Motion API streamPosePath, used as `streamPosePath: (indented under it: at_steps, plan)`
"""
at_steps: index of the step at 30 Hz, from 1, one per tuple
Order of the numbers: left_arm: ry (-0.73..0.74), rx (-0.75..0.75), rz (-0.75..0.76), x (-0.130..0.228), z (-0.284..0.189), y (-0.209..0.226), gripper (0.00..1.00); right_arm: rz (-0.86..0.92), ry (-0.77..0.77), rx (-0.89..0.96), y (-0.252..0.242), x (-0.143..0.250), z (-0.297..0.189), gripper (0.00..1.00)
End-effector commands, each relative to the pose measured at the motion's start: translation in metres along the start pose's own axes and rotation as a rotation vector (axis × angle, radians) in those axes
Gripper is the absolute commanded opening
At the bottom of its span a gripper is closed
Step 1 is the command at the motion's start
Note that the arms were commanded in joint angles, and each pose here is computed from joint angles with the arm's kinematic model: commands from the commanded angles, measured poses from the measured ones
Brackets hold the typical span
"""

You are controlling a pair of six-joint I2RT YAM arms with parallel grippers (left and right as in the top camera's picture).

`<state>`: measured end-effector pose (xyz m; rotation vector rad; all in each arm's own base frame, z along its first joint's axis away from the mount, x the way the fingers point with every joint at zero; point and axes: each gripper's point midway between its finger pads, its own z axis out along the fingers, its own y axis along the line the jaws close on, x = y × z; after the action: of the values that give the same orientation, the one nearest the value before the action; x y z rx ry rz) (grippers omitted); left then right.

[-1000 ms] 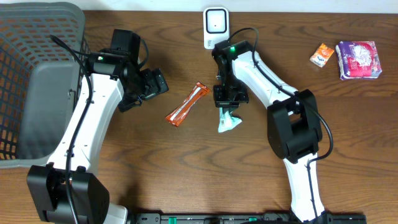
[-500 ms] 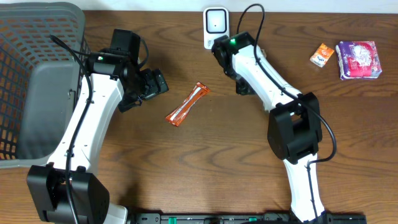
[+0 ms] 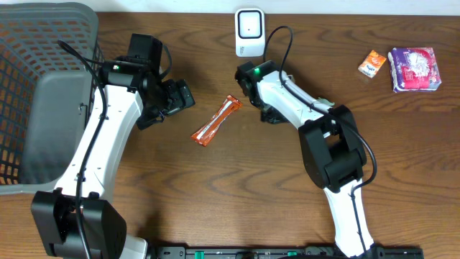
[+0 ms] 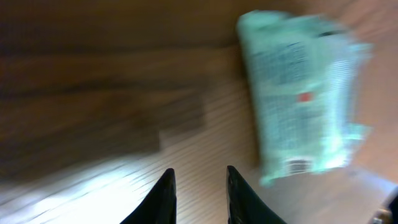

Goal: Scan the item barcode

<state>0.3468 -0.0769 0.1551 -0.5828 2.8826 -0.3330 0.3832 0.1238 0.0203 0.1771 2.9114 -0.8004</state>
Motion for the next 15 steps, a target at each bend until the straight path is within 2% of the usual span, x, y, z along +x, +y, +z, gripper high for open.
streamPosePath:
  at_steps: [1, 5, 11, 13, 15]
  plan:
    - [-0.005, -0.009, 0.005, -0.002, -0.001, 0.001, 0.98, -0.016, 0.048, -0.136, 0.019, 0.006, -0.017, 0.23]
    - [-0.005, -0.010, 0.005, -0.002, -0.001, 0.001, 0.98, -0.047, 0.043, -0.138, 0.002, -0.008, -0.034, 0.25]
    - [-0.005, -0.009, 0.005, -0.002, -0.001, 0.001, 0.98, -0.079, 0.016, -0.214, -0.049, -0.053, -0.063, 0.26]
    - [-0.005, -0.010, 0.005, -0.002, -0.001, 0.001, 0.98, -0.117, 0.019, -0.273, -0.064, -0.064, -0.065, 0.32]
    - [-0.005, -0.010, 0.005, -0.002, -0.001, 0.001, 0.98, -0.144, 0.039, -0.343, -0.078, -0.070, -0.062, 0.49]
